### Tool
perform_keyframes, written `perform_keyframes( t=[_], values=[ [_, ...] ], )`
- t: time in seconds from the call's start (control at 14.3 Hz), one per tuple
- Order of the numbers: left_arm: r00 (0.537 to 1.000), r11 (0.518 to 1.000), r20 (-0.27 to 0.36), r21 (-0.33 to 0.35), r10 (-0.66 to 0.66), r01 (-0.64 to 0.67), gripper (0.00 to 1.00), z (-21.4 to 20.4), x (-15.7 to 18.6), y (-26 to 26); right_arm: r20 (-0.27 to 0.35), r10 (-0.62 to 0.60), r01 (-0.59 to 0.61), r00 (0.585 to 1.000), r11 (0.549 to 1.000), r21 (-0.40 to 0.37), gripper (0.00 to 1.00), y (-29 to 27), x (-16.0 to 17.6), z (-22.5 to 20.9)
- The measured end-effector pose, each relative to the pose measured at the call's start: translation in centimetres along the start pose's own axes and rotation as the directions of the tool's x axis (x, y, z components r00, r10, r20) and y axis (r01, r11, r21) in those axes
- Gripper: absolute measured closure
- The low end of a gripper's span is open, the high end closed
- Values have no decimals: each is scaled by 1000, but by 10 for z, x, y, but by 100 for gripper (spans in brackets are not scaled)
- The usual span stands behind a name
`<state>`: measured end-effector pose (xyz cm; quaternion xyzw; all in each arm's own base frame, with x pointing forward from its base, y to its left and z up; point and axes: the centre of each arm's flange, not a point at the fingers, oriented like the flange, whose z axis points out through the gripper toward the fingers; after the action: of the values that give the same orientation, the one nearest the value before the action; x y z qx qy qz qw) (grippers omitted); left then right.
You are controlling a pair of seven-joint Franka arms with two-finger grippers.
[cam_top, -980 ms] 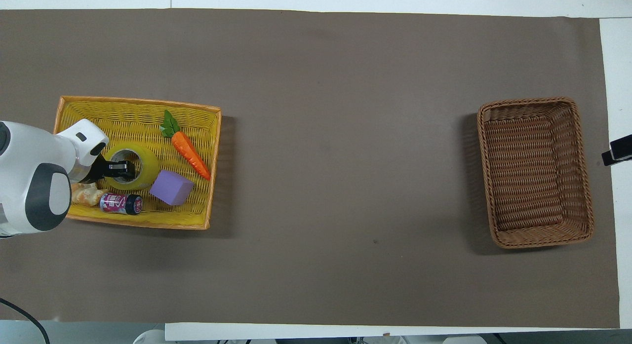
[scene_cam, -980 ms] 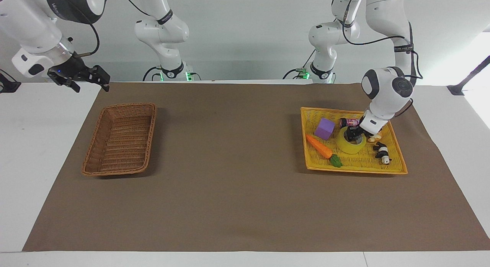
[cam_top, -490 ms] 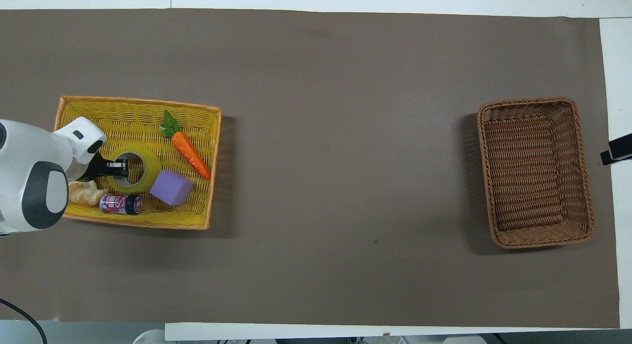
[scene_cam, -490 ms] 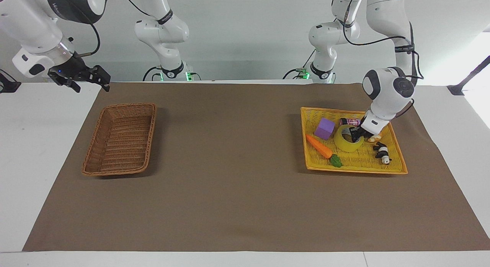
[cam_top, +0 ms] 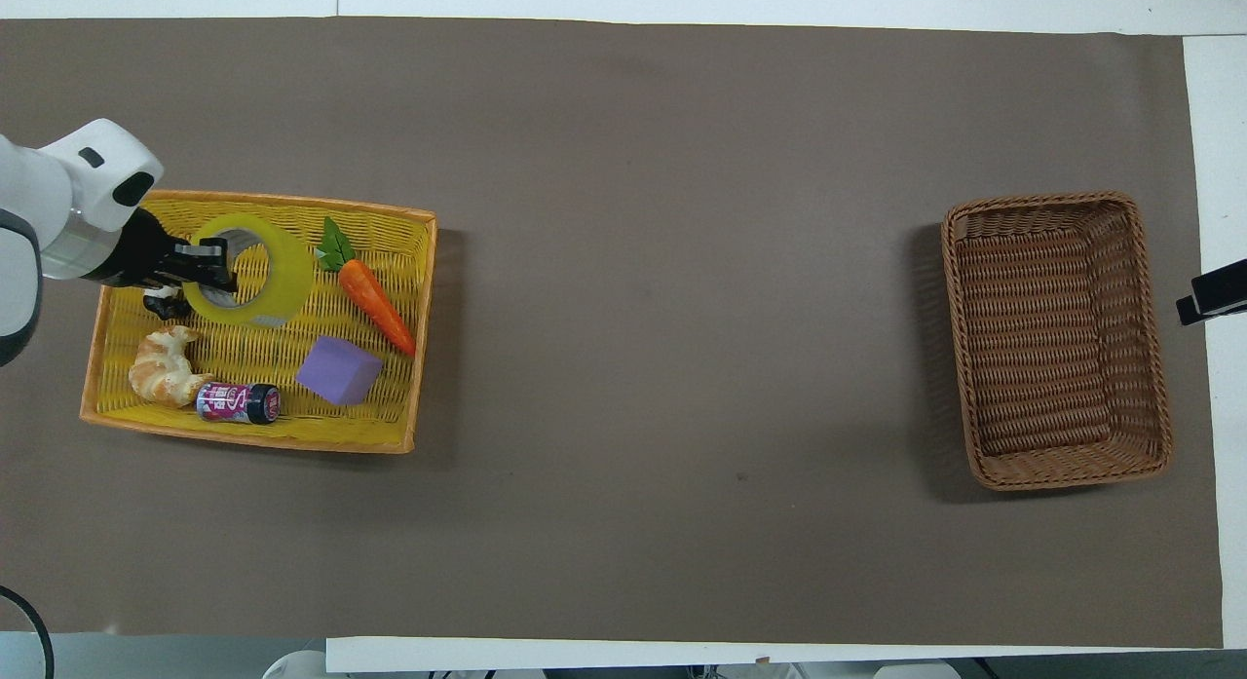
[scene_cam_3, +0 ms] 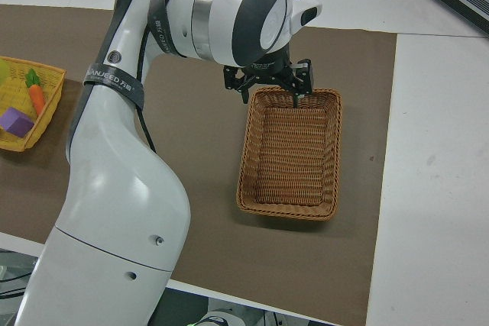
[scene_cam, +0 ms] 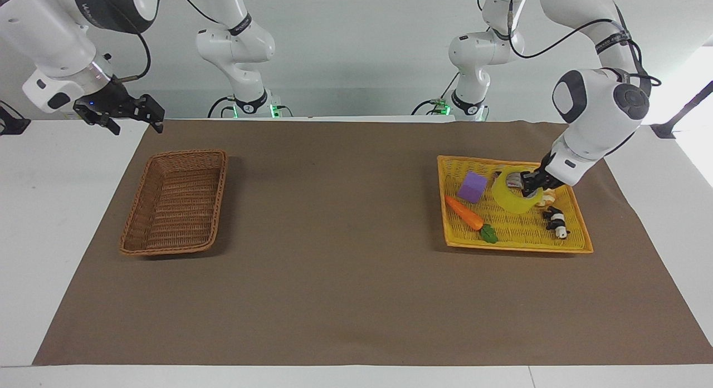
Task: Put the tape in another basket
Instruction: 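Lift the tape with the left gripper while the right gripper approaches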
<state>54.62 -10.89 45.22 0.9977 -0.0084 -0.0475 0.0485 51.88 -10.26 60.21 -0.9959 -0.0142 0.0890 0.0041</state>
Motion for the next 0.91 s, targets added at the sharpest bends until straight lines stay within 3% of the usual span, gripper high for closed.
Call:
perform_keyframes(
  t=[0.21,0.35,0.56,0.7,0.91],
  values=[
    [999,998,40,-55,-17,19,78,15,-39,130,1,0,0,1000,1000,0,0,0,0,0],
    [999,995,36,-100,-26,29,78,20,-67,196,1,0,0,1000,1000,0,0,0,0,0],
    [998,972,29,-228,-48,54,78,17,-85,240,1,-1,1,1000,1000,0,0,0,0,0],
    [997,956,-22,-286,-80,70,78,11,-90,261,-5,-10,10,1000,1000,25,0,-6,1,0],
    [996,950,-43,-307,-76,60,78,12,-106,287,-23,-30,33,999,988,151,0,-23,4,0]
  ],
)
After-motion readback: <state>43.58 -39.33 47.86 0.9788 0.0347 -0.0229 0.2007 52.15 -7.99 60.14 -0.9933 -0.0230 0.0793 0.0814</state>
